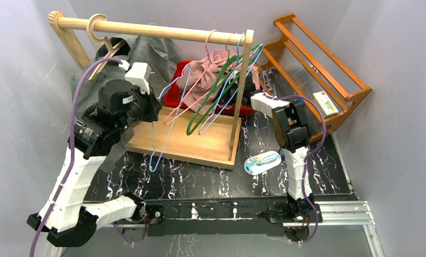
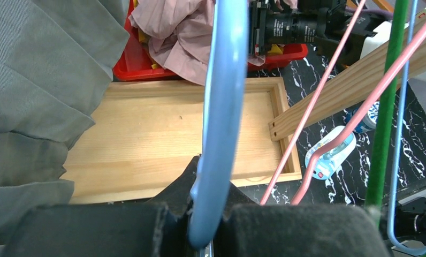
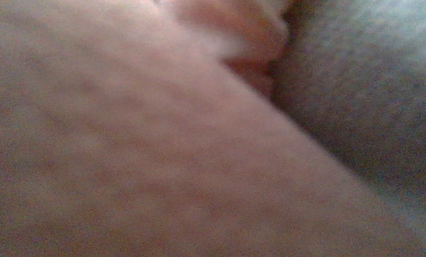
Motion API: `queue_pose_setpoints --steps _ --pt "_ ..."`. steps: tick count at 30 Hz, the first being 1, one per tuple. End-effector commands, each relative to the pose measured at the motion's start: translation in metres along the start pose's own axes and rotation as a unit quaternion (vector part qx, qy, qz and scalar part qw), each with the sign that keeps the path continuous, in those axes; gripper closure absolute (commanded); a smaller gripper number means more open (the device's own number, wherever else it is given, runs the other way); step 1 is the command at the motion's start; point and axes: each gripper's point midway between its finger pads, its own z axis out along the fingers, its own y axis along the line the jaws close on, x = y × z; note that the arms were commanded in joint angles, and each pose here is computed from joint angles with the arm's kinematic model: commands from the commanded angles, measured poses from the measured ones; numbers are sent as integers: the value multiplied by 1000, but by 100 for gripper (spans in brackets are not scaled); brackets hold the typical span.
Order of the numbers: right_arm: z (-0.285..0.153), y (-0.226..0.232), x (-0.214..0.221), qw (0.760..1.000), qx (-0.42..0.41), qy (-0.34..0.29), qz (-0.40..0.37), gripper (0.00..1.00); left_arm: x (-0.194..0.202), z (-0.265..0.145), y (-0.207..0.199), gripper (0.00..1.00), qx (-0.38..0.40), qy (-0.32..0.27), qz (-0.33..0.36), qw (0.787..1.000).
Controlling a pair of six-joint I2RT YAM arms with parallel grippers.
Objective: Remove the skirt from the hanger
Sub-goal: Place the skirt in the bin.
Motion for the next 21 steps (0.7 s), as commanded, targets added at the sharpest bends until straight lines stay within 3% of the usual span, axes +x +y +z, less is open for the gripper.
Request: queue_pose_setpoints --steps 1,4,9,15,21 --pt "-16 2 -5 1000 11 -3 10 67 -18 -12 -8 100 16 -8 5 1000" --pt "-44 29 -29 999 -22 -16 22 55 -23 -16 -6 100 10 -4 14 1000" --pt "-93 47 -47 997 -64 -22 43 43 -31 -23 -7 100 13 -3 30 999" --pt "-139 50 -48 997 -64 -39 26 18 -55 -25 -11 100 24 -29 70 997" --pt "-173 37 -58 996 -57 -58 33 13 -90 -19 -22 100 45 -81 107 990"
